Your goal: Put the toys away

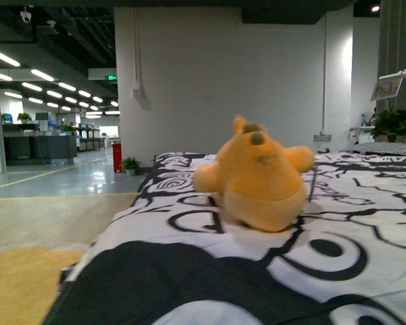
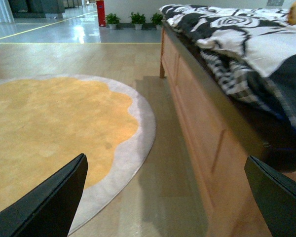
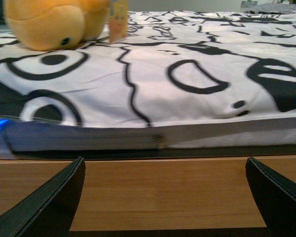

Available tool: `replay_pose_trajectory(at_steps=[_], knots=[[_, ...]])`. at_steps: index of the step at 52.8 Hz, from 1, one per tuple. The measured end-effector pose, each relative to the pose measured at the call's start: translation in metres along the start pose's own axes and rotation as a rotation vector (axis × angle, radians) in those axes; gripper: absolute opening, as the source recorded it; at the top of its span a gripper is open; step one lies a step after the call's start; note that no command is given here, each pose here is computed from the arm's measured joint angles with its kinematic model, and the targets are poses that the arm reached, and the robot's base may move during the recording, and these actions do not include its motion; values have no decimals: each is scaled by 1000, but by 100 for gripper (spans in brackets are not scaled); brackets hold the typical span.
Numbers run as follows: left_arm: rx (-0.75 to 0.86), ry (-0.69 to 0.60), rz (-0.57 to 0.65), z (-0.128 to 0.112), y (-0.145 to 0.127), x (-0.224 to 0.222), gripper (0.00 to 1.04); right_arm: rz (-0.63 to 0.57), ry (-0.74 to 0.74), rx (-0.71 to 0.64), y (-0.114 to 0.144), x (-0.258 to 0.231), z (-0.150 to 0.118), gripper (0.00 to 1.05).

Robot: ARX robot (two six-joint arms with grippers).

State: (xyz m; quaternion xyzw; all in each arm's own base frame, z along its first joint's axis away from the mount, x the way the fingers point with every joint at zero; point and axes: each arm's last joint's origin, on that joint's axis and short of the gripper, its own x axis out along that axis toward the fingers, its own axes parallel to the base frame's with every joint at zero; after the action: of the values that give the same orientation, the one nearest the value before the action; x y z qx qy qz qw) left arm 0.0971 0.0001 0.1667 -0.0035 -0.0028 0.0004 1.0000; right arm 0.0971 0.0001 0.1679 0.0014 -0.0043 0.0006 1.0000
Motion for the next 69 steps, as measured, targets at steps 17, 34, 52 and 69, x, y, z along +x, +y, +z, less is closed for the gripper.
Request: replay_pose_trajectory(at_steps=[17,34,52,69], knots=[[0,-1,2,0,0,0,98,6,-1,0,0,0,0,98],[0,-1,-1,0,0,0,98,-251,67,121,-3,8,-4,98],[0,-1,-1,0,0,0,98,-214,-43,161,2,56,40,98],[0,-1,-1,0,0,0,98,-206,-38,191,25,152,74,98]])
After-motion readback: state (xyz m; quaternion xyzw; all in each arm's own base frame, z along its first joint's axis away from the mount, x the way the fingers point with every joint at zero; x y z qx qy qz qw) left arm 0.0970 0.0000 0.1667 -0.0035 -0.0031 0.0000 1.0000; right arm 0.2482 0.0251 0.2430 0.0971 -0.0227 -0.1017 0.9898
